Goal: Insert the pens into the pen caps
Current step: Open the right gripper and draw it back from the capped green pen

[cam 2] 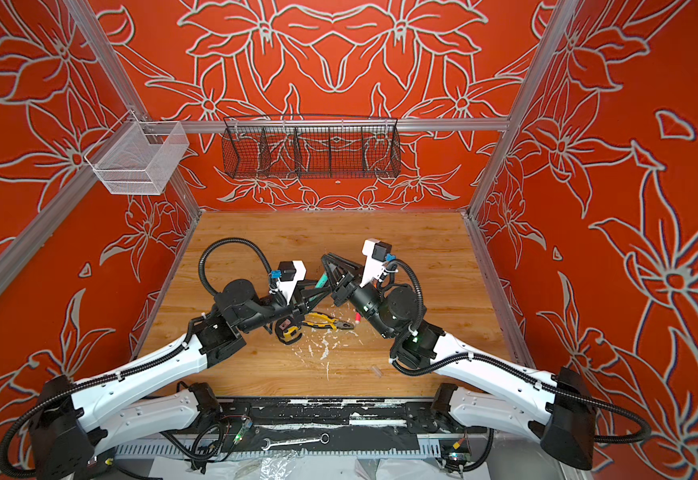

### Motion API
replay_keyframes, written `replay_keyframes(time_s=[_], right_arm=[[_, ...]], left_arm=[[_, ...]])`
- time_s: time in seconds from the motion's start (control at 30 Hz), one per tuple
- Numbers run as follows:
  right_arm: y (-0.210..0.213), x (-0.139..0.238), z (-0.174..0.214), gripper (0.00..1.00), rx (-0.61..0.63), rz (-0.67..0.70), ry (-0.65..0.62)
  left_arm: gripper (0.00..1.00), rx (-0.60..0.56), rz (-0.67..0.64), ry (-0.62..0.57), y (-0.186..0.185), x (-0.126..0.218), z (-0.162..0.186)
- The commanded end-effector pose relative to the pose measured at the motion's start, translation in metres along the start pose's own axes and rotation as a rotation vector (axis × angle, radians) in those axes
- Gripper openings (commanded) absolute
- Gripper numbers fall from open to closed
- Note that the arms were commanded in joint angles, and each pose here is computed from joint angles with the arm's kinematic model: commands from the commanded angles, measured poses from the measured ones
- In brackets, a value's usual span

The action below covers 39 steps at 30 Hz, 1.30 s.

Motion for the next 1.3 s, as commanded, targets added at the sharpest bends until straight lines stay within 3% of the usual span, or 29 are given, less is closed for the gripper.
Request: replay_keyframes(time_s=[0.0, 0.43, 0.67, 0.83, 0.97, 1.1, 1.27], right_arm=[[-0.02, 0.01, 0.066, 0.0, 0.027, 0.028, 0.27], [-0.031, 0.01, 0.106, 0.0, 0.009, 0.021, 0.361], [-0.017, 0.009, 0.124, 0.0, 0.004, -0.109, 0.407], [-0.018, 0.011, 0.11, 0.0, 0.026, -0.062, 0.353], [-0.022, 0.022, 0.082, 0.27, 0.114, 0.07, 0.267], [-0.032, 0.037, 0.04, 0.52, 0.261, 0.275, 0.149], [-0.051, 0.06, -0.008, 0.64, 0.411, 0.459, -0.007]], left_arm=[[0.0, -0.058, -0.129, -0.174, 0.024, -0.003, -0.065], [0.0, -0.139, -0.237, -0.264, 0.054, -0.012, -0.143], [0.0, -0.051, -0.309, -0.293, 0.08, -0.003, -0.15], [0.0, -0.029, -0.294, -0.288, 0.081, 0.005, -0.131], [0.0, 0.004, -0.22, -0.196, 0.063, 0.009, -0.086], [0.0, 0.139, -0.272, -0.11, 0.051, 0.017, -0.02], [0.0, 0.365, -0.371, 0.058, 0.045, 0.01, 0.048]])
Point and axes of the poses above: each gripper's point midway between its finger pads, its own x axis back along the fingers, its own y axis along the line the jaws close on, z = x × y, the point moved 6 cm from there along x, back along the fingers, and after that the axes turned 13 degrees about -x, right-handed, at the moved point
